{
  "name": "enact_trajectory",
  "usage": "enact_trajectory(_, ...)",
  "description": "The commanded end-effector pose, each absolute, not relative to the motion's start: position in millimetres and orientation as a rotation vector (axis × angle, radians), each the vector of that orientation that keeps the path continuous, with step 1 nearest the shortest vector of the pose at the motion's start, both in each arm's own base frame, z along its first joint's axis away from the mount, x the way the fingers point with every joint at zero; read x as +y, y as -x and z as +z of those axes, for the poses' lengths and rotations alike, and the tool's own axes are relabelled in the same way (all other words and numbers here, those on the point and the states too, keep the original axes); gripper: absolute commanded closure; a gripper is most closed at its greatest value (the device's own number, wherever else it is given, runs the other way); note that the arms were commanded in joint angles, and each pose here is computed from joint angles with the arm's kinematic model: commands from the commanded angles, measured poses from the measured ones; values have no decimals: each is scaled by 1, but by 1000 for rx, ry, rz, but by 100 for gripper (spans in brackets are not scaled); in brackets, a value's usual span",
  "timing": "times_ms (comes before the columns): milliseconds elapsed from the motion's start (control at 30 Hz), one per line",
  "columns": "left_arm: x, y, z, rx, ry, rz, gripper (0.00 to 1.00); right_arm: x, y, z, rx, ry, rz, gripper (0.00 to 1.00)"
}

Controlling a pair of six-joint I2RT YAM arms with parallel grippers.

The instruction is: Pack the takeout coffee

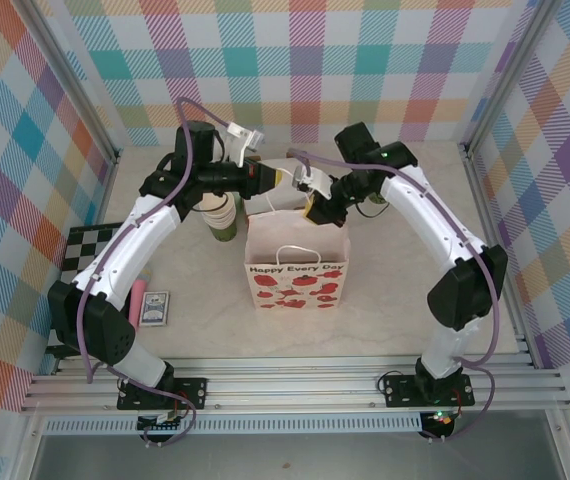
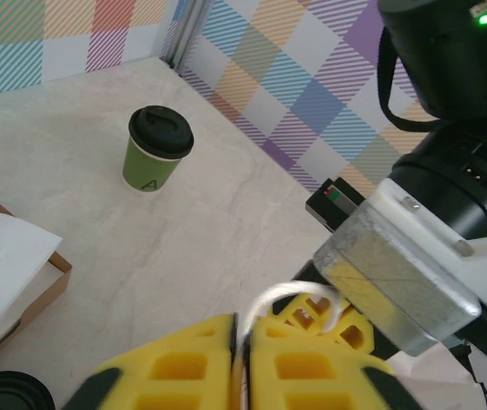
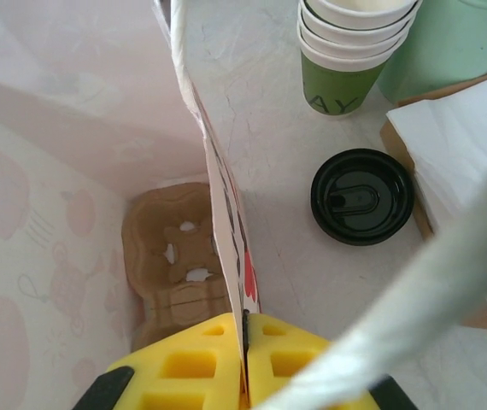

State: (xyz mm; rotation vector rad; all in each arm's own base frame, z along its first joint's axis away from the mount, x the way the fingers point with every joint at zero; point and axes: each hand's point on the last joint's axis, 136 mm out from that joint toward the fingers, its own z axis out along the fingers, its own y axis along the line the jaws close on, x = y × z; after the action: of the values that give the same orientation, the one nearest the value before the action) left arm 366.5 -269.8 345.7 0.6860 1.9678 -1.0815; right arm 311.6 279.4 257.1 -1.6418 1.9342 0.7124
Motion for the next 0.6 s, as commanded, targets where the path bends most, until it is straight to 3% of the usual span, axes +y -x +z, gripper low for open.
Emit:
enact_trajectory(0,-271,-357,378,1880,-701,-1106,78,283,-305,279,1920,1536,748,97)
enact_trajectory(167,-264,-356,387,1871,-640,-1076,51,279,-292,281,1919,1456,752,100)
enact_trajectory(367,-238,-369,384,1914,-452,-914,3,266,-281,277,2033,1324,758,100)
enact_trajectory(567,-183,-386,379,1931,-120,-648,0,236,-291,273,2244,1039,594,100)
